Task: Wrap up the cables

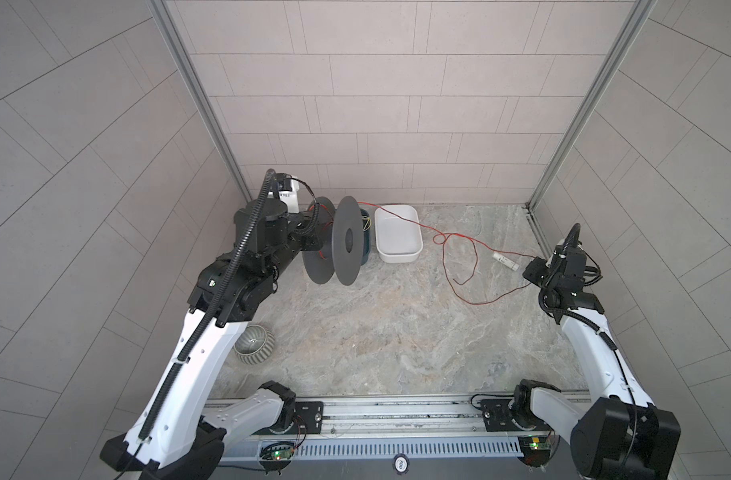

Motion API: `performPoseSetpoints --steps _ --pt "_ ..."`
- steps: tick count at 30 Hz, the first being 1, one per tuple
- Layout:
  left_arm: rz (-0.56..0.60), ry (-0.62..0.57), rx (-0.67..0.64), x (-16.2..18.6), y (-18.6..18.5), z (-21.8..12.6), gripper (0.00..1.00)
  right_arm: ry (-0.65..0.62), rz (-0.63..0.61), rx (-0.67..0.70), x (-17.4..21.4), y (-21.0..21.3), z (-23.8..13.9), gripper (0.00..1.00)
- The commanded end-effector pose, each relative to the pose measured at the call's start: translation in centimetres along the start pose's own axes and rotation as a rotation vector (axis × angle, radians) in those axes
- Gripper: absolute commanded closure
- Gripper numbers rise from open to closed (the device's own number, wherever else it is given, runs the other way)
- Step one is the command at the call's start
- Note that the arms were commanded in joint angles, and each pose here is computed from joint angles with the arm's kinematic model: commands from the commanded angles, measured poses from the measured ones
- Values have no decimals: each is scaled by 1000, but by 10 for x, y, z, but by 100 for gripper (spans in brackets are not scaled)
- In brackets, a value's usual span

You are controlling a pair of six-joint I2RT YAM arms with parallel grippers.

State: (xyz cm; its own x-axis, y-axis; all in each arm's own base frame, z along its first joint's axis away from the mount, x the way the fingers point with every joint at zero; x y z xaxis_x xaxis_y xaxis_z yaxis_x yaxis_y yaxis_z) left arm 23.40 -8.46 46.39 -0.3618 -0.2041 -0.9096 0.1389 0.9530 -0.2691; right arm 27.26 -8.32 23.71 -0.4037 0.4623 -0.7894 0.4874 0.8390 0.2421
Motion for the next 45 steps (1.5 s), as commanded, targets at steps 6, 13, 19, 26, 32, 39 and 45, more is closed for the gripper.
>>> performPoseSetpoints --steps 6,13,19,26,32,39,45 --pt "-84 50 328 -7 -34 -9 100 -64 -59 -284 -4 34 -20 27" --pt "-100 41 376 -7 -38 -11 100 -93 -273 -478 0 89 -50 1" --pt "-118 54 434 -8 -45 -8 100 -147 -379 -627 15 117 -66 2" --pt "-179 22 499 -18 -53 -7 100 -258 -479 -952 47 161 -94 6" --pt "-234 13 553 -22 -60 -3 100 -295 -536 -1138 85 189 -104 14" --pt "-267 -21 559 -23 -59 0 100 -345 -552 -1292 105 225 -112 33" --pt "-262 -17 564 -23 -60 0 100 -360 -452 -1388 106 242 -110 38"
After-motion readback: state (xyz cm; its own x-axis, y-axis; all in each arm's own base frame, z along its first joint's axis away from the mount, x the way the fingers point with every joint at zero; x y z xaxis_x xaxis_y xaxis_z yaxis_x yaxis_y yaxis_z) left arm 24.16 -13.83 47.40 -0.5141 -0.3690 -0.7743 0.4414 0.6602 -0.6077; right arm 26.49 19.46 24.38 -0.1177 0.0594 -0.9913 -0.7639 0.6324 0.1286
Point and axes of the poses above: each gripper's point midway between its finger pads, its own z axis out along the fingers, its own y axis along the line the jaws close on, x = y × z, the point moved 7 cm from there along -z, back along the fingers, and after that the axes turned 3 degrees about -z, right-handed, at the moved point
